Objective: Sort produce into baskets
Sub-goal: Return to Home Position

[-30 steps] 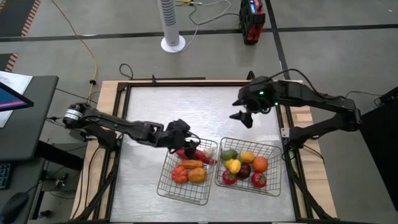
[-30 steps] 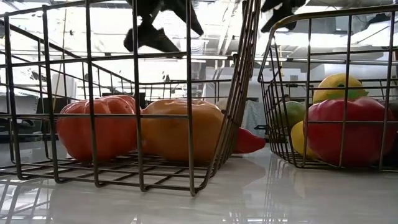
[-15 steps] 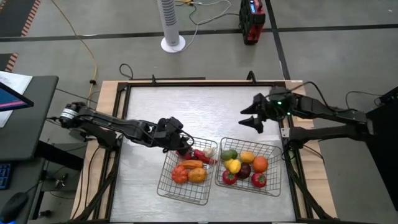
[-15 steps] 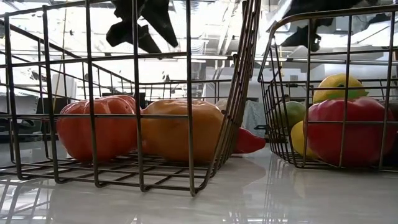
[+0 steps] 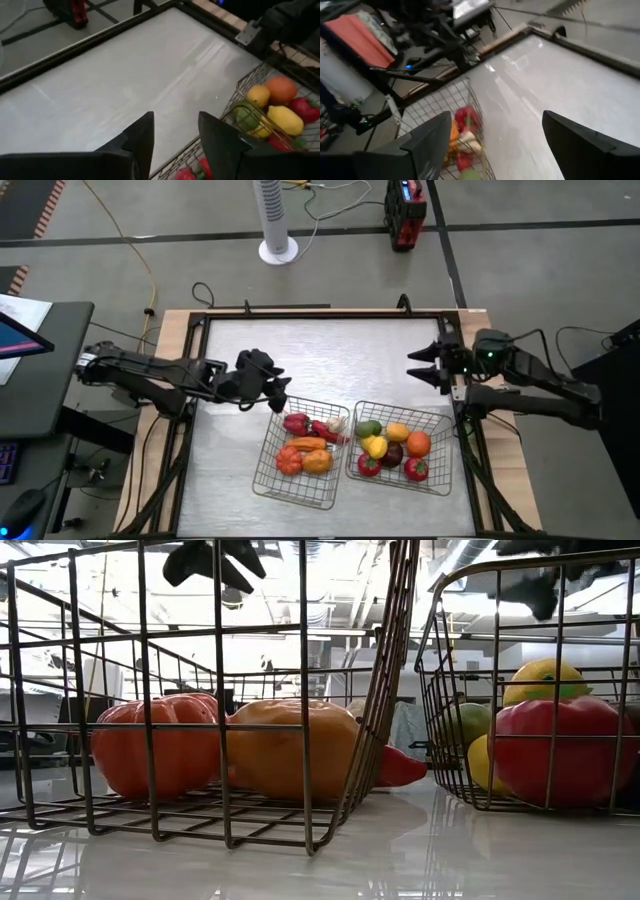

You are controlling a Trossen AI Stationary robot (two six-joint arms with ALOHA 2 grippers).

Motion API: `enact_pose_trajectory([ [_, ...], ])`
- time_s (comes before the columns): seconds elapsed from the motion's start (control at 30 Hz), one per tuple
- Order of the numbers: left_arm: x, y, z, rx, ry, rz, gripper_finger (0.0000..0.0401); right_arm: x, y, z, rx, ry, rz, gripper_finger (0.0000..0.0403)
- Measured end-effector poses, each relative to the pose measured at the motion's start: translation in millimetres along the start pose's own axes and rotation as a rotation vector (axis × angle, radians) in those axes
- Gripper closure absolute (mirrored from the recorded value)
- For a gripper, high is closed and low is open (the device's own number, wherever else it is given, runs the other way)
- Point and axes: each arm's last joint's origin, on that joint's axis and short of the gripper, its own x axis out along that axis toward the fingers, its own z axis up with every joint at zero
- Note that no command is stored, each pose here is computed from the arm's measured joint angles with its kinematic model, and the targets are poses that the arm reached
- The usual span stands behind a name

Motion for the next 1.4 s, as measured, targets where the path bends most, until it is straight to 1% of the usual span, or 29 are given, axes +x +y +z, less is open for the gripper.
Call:
enact_pose_trajectory([
  [0.1,5.6,8.1,-10.8,-0.036,-0.020,-0.023,0.0276,0.2,-9.8,-18.6,0.063,0.015,-0.024,0.0065],
  [0.17,8.8,14.6,-18.4,-0.064,-0.024,-0.032,0.0286,-0.9,-13.6,-27.5,0.096,0.010,-0.021,0.0065],
  [0.33,12.4,30.8,-37.2,-0.159,-0.071,-0.069,0.0308,-4.2,-19.2,-44.1,0.145,-0.011,0.007,0.0065],
  [0.43,14.2,44.9,-47.5,-0.239,-0.111,-0.083,0.0320,-4.1,-22.5,-52.1,0.173,-0.042,0.024,0.0065],
  [0.67,16.4,78.3,-72.2,-0.397,-0.196,-0.129,0.0351,7.3,-35.9,-77.1,0.295,-0.107,0.069,0.0065],
  [0.77,14.5,90.7,-82.1,-0.427,-0.205,-0.136,0.0364,13.0,-41.2,-86.3,0.357,-0.133,0.090,0.0065],
  [0.93,9.3,108.2,-95.3,-0.427,-0.228,-0.134,0.0387,21.4,-50.0,-100.1,0.436,-0.165,0.087,0.0065],
  [1.03,6.4,119.9,-102.4,-0.431,-0.245,-0.128,0.0397,24.4,-54.3,-104.3,0.467,-0.207,0.055,0.0065],
  [1.1,3.3,125.9,-104.5,-0.431,-0.255,-0.155,0.0400,24.9,-55.8,-104.2,0.481,-0.249,0.029,0.0065],
  [1.17,-0.1,129.6,-105.7,-0.393,-0.259,-0.192,0.0399,24.8,-56.9,-103.7,0.487,-0.280,0.001,0.0065],
  [1.27,-6.7,135.5,-105.0,-0.328,-0.295,-0.197,0.0401,24.1,-59.2,-102.3,0.519,-0.344,-0.067,0.0065],
  [1.4,-15.7,143.1,-103.3,-0.252,-0.344,-0.180,0.0401,23.6,-65.5,-105.3,0.537,-0.405,-0.227,0.0065],
])
